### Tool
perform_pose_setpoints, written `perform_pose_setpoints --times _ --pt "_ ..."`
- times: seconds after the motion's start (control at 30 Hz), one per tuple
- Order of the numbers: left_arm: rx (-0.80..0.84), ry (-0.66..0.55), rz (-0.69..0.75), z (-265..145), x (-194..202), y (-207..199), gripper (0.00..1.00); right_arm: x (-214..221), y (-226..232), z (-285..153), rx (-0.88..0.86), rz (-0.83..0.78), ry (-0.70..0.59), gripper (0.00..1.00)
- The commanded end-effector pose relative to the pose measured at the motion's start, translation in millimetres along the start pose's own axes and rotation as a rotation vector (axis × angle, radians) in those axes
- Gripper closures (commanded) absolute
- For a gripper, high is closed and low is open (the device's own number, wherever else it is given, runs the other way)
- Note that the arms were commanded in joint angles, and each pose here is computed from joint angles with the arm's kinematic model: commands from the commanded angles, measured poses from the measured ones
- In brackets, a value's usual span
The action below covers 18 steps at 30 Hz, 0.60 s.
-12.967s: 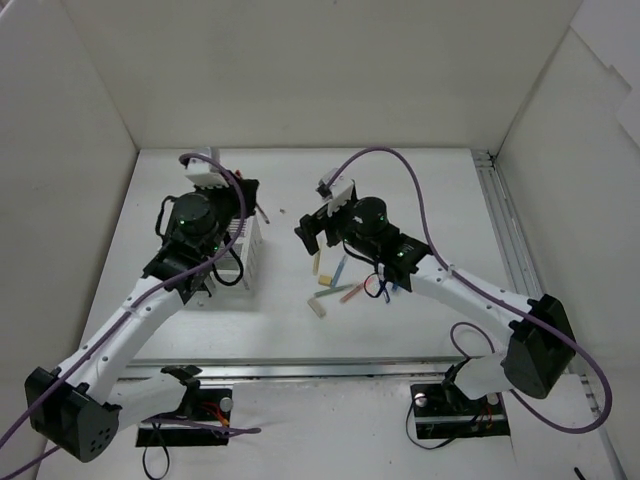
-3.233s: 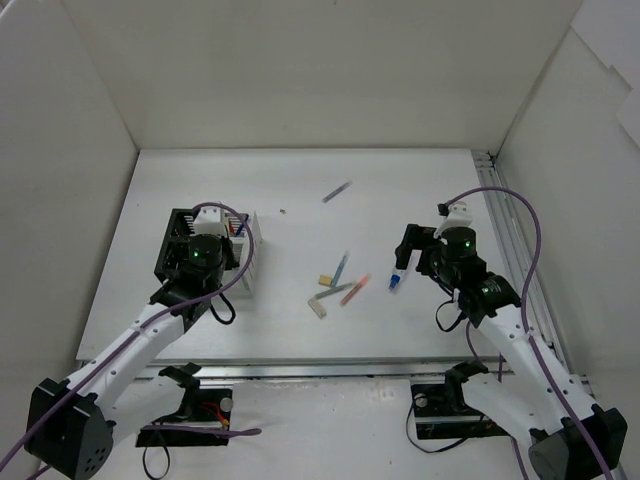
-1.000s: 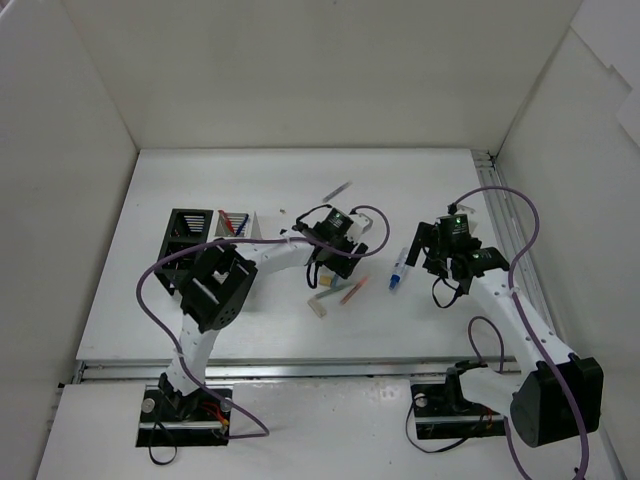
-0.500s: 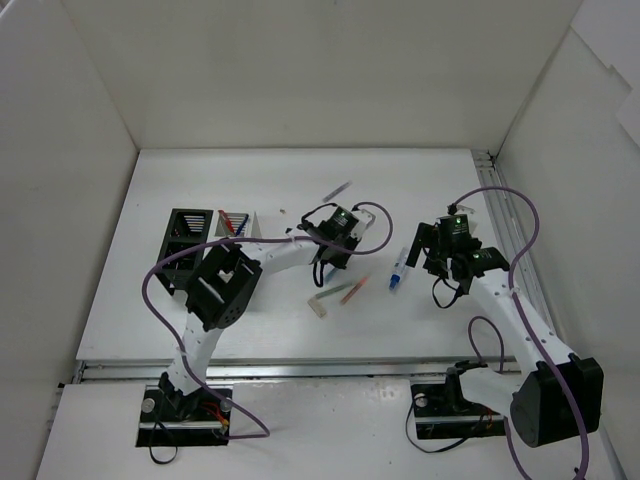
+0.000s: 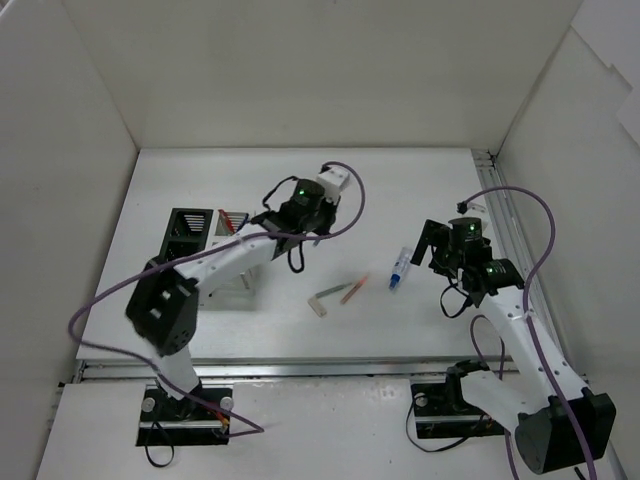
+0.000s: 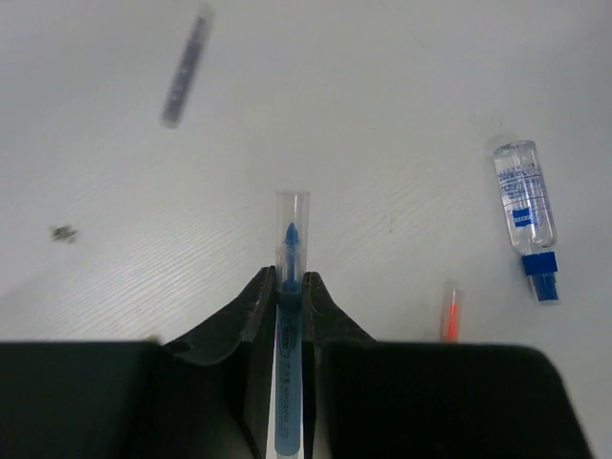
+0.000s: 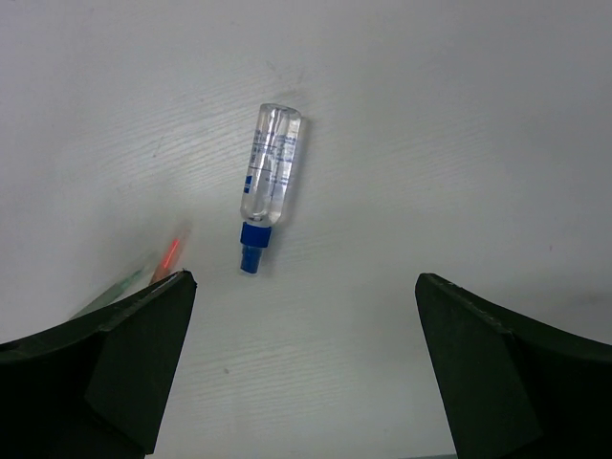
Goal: Sort the stationery into containers
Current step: Pick up the pen from the center of the board, then place the pen in the storage box.
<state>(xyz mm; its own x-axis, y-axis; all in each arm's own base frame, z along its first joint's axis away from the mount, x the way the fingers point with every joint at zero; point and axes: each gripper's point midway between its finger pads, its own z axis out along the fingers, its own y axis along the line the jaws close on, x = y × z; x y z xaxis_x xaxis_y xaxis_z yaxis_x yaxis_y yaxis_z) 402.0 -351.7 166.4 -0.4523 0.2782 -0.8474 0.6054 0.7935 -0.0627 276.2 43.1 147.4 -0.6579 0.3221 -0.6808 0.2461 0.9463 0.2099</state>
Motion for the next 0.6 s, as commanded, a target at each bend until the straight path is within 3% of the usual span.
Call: perform_pose_setpoints --times 0.0,0.03,0.07,0.1,0.13,0.27,0.43,0.57 --pt "-0.115 -0.391 -0.066 -94.3 -99.7 33.1 1.0 -13.3 3.5 -9.9 -0.044 -0.014 -0.077 0.02" --pt "-0.146 -0.363 -0.079 -96.8 -70.6 43.5 1.0 -13.4 4.2 -9.9 -0.053 -0.017 -0.086 0.02" --pt "-0.209 -0.488 -0.111 -135.0 -92.5 60.1 1.0 -14.5 8.0 -11.6 -0.075 -0.021 -0.097 0.02" --pt "-0.242 -0.529 -0.14 -150.9 -91.3 69.3 1.0 -19.6 11.8 -14.0 -0.098 -0.022 -0.124 0.02" --pt "-0.279 -0.529 -0.151 -154.1 -69.4 82.1 1.0 -18.8 13.7 -13.5 -0.109 -0.023 -0.127 0.02" --pt "-0.481 -0.664 -0.246 -220.9 -47.6 126.9 1.0 -21.9 23.3 -11.8 -0.15 -0.034 -0.137 0.02" --pt "-0.646 -0.687 -0.361 -249.9 -3.8 166.7 1.0 -17.7 33.6 -5.2 -0.192 -0.047 -0.108 0.02" --pt "-0.695 -0.659 -0.421 -245.8 27.4 181.6 1.0 -17.6 36.8 -3.2 -0.2 -0.05 -0.104 0.02"
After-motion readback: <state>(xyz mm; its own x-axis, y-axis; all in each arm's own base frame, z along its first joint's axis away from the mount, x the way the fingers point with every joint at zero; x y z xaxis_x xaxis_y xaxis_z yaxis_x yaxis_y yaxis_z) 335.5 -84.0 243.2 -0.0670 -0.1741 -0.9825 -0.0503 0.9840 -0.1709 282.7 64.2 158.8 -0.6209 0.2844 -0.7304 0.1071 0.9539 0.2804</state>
